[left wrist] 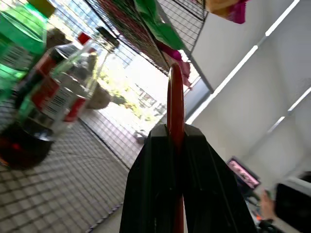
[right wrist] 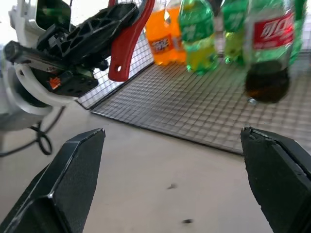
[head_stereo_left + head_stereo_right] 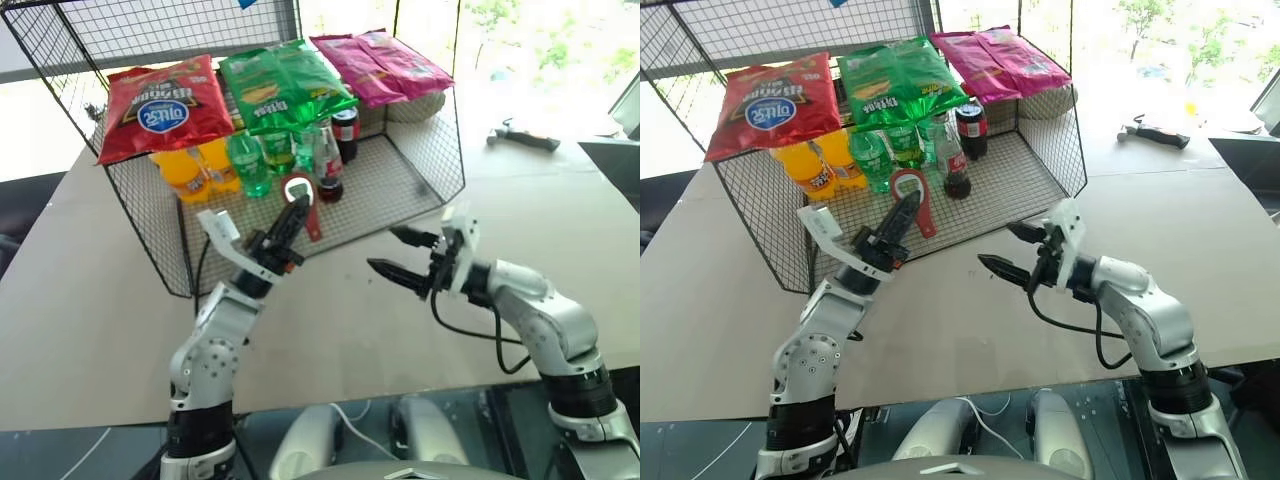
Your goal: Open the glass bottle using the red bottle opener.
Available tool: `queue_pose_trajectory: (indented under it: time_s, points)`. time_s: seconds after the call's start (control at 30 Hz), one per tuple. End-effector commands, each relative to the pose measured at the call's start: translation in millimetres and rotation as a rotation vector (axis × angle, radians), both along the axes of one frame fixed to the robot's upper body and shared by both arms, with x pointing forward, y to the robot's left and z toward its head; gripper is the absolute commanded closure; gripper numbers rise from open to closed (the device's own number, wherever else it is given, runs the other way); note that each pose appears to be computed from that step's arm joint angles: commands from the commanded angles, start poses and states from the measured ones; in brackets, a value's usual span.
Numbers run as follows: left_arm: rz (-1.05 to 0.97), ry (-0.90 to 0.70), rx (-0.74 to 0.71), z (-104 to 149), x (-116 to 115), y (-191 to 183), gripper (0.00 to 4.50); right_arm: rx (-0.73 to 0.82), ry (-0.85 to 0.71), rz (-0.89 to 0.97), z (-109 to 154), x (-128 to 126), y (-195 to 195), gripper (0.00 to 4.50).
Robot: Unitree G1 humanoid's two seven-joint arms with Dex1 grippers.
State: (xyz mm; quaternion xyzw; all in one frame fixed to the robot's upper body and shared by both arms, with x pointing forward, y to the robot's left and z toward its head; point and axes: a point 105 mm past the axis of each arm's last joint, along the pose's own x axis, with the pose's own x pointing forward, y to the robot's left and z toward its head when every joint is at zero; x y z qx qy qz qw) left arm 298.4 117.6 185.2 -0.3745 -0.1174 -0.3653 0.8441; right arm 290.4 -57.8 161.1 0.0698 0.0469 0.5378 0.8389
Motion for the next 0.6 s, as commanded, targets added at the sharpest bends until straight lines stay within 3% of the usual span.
queue_pose_trajectory:
  time_s: [0.03,0.33,0.53,0.6]
  points:
    - [-0.161,-0.04,-0.093,16.5,-8.6,-16.2,4.43,0.064,0.051,0.088,28.7,-12.1,12.4,0.0]
    - [-0.328,0.002,-0.127,4.9,-9.4,-40.3,4.43,0.14,0.181,0.22,46.6,-25.0,32.2,0.0]
    - [-0.326,0.006,-0.123,-3.2,-9.1,-41.7,4.43,0.112,0.237,0.251,40.9,-30.8,37.3,0.0]
    - [-0.319,0.004,-0.13,-3.1,-8.9,-41.0,4.5,0.107,0.247,0.259,40.2,-32.1,37.2,0.53]
